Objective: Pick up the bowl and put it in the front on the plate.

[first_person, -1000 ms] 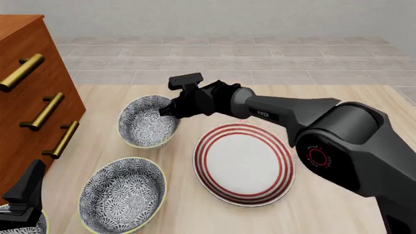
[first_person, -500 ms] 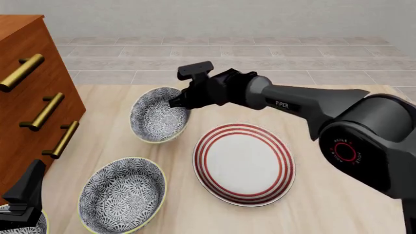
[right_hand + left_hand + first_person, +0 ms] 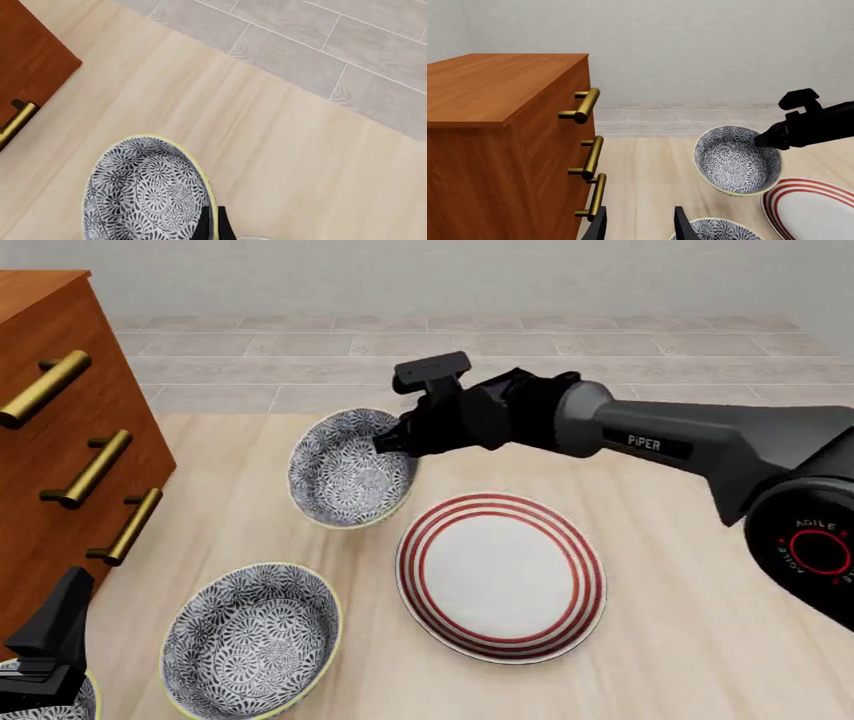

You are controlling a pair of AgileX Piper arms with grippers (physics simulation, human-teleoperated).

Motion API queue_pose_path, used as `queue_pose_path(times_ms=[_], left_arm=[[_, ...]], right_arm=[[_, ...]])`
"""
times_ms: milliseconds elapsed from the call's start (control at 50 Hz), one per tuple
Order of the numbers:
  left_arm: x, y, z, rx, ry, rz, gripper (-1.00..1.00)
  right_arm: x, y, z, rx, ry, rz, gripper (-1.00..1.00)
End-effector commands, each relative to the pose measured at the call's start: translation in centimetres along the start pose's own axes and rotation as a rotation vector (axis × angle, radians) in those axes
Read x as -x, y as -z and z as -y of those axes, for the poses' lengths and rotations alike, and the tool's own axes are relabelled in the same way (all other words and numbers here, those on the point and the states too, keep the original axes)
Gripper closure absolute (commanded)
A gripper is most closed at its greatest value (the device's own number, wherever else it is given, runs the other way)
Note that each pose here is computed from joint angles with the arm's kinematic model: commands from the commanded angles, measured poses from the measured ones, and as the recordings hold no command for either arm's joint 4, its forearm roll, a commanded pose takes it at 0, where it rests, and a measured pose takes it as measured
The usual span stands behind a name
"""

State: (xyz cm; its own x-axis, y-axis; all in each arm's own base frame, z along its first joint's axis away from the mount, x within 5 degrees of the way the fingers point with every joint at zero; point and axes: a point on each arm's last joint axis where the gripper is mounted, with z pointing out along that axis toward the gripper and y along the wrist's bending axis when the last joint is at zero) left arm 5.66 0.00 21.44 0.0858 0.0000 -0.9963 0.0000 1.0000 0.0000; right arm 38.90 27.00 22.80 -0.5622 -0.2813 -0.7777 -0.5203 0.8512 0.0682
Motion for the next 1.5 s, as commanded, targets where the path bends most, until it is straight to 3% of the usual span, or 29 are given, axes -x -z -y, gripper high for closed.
queue_pose_path(times_ms=[20, 480, 680, 1120, 1500], left_arm=[[0.0, 0.0, 0.0, 0.000, 0.000, 0.000, -1.00], [0.0, 0.0, 0.0, 0.000, 0.000, 0.000, -1.00], [0.0, 0.0, 0.0, 0.000, 0.000, 0.000, -1.00], [0.0, 0.0, 0.0, 0.000, 0.000, 0.000, -1.00], [0.0, 0.0, 0.0, 0.000, 0.000, 0.000, -1.00]], right_arm=[[-0.3, 2.4, 0.2, 0.002, -0.019, 0.025, 1.00], [-3.3, 7.8, 0.8, 0.004, -0.117, 0.076, 1.00], [-3.7, 9.9, 1.7, -0.012, -0.151, 0.103, 1.00], [-6.5, 11.6, 3.0, -0.031, -0.236, 0.135, 1.00], [-10.3, 13.5, 4.3, -0.057, -0.306, 0.158, 1.00]])
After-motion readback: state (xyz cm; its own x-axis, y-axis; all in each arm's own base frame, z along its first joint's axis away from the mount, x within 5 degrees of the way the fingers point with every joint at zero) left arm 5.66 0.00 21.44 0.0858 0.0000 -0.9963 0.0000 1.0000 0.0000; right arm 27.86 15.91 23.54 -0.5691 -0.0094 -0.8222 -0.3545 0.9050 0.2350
